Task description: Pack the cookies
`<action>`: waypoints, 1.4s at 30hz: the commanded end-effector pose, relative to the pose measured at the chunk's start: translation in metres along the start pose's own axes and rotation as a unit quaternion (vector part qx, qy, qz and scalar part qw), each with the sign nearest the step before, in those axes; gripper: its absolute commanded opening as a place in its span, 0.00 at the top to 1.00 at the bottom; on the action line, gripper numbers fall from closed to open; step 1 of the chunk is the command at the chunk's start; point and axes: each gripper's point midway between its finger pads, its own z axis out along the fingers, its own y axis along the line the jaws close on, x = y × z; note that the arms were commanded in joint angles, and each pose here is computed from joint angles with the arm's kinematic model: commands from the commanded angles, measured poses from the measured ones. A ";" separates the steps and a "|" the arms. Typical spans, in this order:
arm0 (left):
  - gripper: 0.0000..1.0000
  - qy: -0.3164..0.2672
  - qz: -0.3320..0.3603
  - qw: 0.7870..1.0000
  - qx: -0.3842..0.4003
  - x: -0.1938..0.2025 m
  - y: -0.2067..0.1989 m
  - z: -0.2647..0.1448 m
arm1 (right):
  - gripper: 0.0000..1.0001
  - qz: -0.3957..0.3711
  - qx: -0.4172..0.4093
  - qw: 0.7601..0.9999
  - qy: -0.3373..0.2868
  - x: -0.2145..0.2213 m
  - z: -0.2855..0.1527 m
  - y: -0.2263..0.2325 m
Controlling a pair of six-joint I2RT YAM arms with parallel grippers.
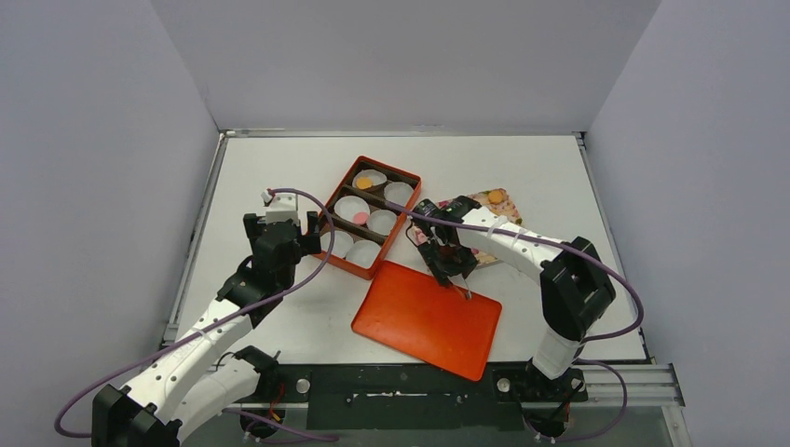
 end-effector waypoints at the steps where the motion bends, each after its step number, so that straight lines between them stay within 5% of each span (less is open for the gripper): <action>1: 0.07 -0.030 -0.014 0.999 0.000 -0.018 0.001 -0.002 | 0.54 -0.002 0.013 1.000 -0.017 -0.013 -0.004 -0.002; 12: 0.07 -0.032 -0.015 0.999 -0.001 -0.018 0.001 -0.002 | 0.63 0.008 0.016 1.000 -0.012 -0.021 0.002 -0.012; 25: 0.07 -0.033 -0.015 0.999 -0.001 -0.019 0.002 -0.003 | 0.74 0.023 0.036 0.997 -0.067 -0.049 -0.042 -0.035; 42: 0.07 -0.036 -0.017 0.999 0.001 -0.020 0.002 -0.004 | 0.74 -0.032 -0.004 0.989 -0.141 -0.115 -0.082 0.021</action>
